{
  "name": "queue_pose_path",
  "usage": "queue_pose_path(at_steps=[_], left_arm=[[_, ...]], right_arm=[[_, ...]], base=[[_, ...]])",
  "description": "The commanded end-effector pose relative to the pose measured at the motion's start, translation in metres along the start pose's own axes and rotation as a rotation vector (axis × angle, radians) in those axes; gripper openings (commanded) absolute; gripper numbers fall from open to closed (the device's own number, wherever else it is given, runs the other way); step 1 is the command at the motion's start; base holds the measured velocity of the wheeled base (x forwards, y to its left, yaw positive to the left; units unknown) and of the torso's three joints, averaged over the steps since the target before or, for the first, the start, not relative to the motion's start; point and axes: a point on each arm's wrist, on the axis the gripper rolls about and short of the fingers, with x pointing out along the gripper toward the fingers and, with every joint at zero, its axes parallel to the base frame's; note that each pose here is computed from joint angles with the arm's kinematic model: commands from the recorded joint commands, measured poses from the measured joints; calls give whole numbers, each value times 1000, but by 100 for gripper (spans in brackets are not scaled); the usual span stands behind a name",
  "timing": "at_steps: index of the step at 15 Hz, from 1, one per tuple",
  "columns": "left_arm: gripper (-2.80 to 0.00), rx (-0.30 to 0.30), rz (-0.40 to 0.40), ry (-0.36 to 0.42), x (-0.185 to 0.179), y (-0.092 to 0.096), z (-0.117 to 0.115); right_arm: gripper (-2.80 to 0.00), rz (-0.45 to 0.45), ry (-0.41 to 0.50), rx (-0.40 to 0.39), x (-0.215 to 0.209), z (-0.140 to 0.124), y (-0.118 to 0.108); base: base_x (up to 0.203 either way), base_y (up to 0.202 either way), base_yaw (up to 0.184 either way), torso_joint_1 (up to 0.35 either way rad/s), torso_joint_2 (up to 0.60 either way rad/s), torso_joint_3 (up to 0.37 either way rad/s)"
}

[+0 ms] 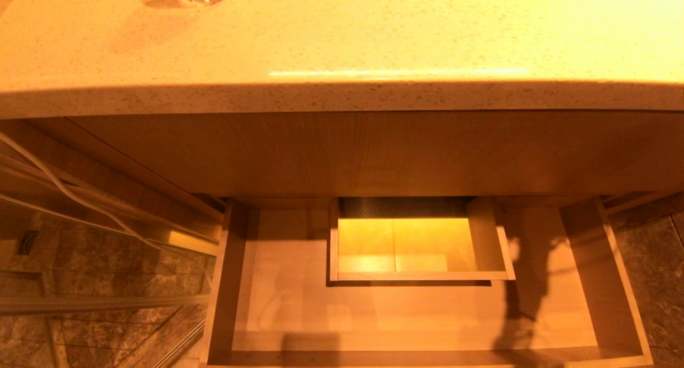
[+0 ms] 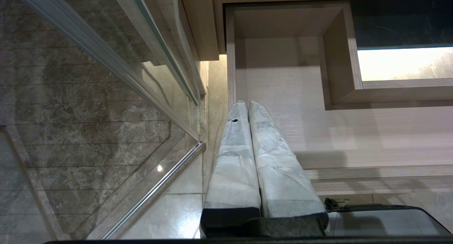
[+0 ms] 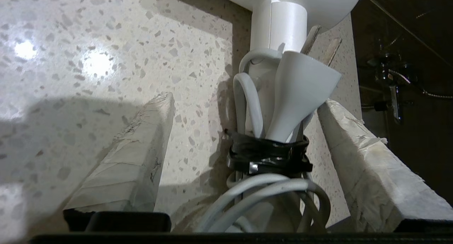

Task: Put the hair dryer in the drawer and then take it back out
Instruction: Place it on the countertop

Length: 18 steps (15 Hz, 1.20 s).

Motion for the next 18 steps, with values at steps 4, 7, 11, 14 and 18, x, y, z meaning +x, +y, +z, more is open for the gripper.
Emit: queue_pose_path(at_steps=[4, 7, 11, 14, 18], left_arm=[[-280, 0, 0, 2, 0, 0, 0], [-280, 0, 0, 2, 0, 0, -1], [-280, 0, 0, 2, 0, 0, -1], [-280, 0, 0, 2, 0, 0, 0], [-280, 0, 0, 1, 0, 0, 0]], right_arm=[[0, -41, -34, -24, -37, -7, 0], [0, -82, -20, -25, -35, -9, -7], [0, -98, -26, -28, -48, -8, -10], [0, -117, -54, -30, -53, 0, -13], [0, -123, -66, -27, -67, 0, -12]], base=[[0, 0, 0, 0, 0, 0], [0, 0, 0, 0, 0, 0], [0, 0, 0, 0, 0, 0], [0, 0, 0, 0, 0, 0], [0, 0, 0, 0, 0, 0]])
